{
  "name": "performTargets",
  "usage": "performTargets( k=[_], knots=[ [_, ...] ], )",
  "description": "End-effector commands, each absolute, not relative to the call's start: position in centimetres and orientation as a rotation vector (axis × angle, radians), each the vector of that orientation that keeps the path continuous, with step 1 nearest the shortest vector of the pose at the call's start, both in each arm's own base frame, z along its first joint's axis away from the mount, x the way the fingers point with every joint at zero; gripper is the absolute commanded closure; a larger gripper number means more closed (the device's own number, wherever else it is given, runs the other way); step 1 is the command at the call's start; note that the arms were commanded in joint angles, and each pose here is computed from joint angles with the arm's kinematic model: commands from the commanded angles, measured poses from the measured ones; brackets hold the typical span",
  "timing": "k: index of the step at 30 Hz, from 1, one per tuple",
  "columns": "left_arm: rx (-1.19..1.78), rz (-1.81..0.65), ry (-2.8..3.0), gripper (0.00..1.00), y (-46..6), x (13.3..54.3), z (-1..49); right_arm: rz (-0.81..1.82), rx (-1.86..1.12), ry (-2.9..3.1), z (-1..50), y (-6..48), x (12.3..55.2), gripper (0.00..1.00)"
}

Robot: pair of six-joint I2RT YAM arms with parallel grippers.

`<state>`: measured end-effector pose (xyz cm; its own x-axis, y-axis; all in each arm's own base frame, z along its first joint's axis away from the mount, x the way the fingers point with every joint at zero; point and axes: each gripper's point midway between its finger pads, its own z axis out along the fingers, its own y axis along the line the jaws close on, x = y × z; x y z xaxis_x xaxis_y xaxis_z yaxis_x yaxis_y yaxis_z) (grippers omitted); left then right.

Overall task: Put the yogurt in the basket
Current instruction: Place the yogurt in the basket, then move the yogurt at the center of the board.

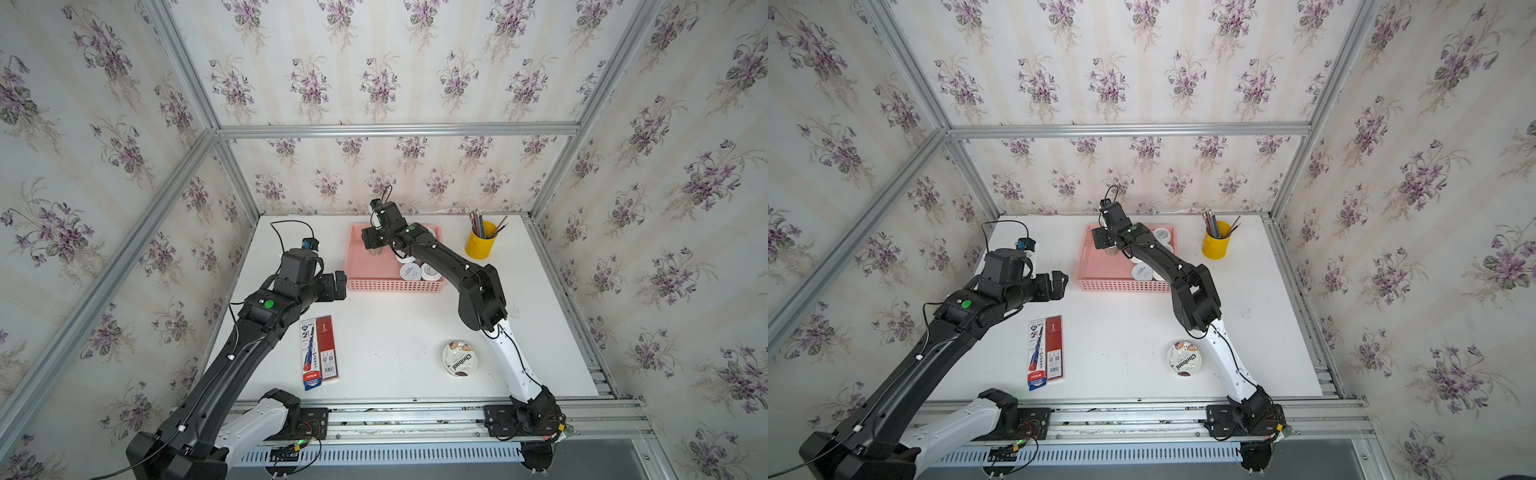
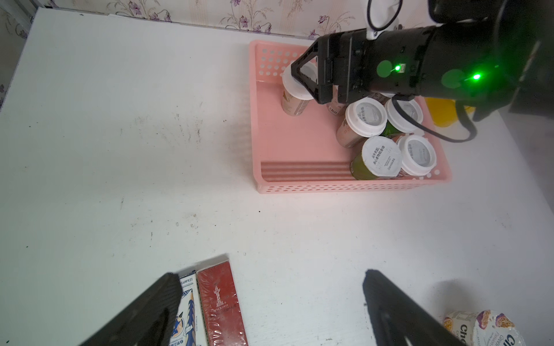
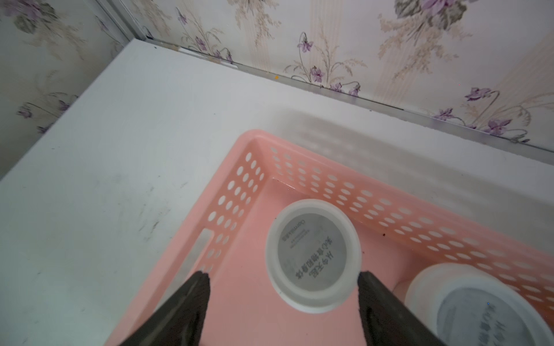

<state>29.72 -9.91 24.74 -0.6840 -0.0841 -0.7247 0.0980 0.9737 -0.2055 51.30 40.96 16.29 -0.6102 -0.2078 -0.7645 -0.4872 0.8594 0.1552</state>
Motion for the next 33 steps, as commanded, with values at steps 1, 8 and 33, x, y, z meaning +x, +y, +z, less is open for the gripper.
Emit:
performTargets(
  k=[1, 8, 33],
  knots=[
    [0.076, -0.371, 2.34, 0.01, -11.3, 29.0, 24.8, 0.499, -0.492, 2.178, 22.3, 39.5, 48.1, 0.18],
    [0.264, -0.504, 2.362, 0.01, -16.7, 26.1, 23.8, 0.423, -0.325, 2.271, 24.3, 28.5, 35.8, 0.19],
    [0.696, -0.543, 2.451, 0.01, -28.1, 22.6, 18.8, 0.735, 0.295, 2.716, 8.0, 13.5, 11.9, 0.15]
  ],
)
